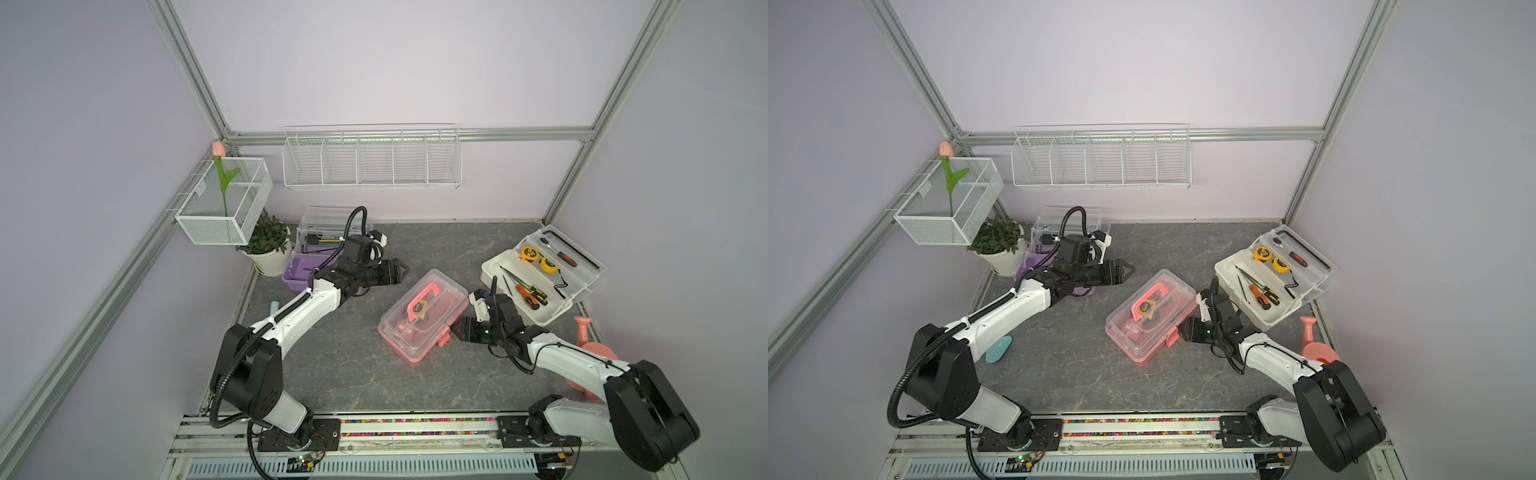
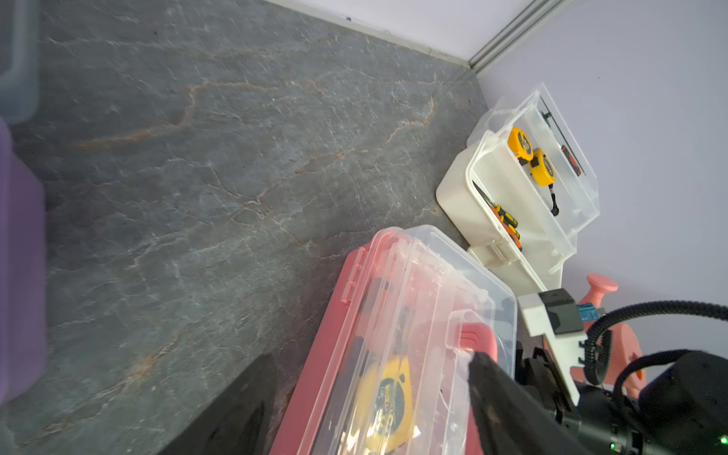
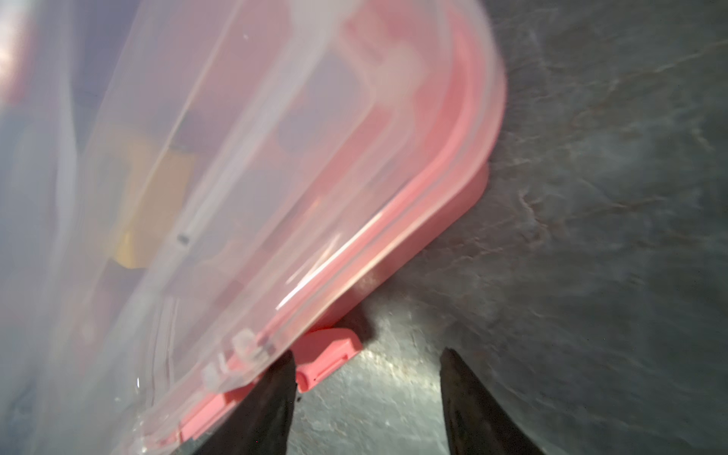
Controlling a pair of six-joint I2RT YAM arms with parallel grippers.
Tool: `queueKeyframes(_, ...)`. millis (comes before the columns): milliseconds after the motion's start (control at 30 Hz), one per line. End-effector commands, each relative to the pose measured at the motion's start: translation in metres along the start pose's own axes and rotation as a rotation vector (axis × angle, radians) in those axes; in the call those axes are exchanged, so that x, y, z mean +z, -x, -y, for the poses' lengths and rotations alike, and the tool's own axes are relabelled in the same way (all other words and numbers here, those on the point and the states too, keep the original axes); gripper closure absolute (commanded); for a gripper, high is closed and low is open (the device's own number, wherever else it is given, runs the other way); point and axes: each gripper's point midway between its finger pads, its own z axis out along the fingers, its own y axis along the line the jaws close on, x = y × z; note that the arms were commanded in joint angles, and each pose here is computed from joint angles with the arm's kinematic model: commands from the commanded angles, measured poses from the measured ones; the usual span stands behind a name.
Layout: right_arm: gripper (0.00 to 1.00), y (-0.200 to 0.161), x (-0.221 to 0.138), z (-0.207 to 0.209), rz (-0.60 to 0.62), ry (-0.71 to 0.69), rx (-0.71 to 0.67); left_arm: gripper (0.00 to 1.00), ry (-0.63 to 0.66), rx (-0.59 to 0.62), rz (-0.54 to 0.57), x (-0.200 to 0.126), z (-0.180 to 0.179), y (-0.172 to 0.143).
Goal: Close toolboxes
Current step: Move the toolbox to the center of the board.
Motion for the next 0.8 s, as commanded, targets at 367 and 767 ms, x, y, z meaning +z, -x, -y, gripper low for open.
queueKeyframes(367, 0.4, 0.026, 0.05, -0.08, 0.03, 0.216, -0.09, 0.21, 0.156, -0.103, -0.064, 0.014, -0.081, -0.031)
queueKeyframes(767, 0.37, 0.013, 0.029, -0.085, 0.094, 0.188, -0.436, 0.2, 0.262, -0.033, -0.007, -0.014, -0.082, -0.007)
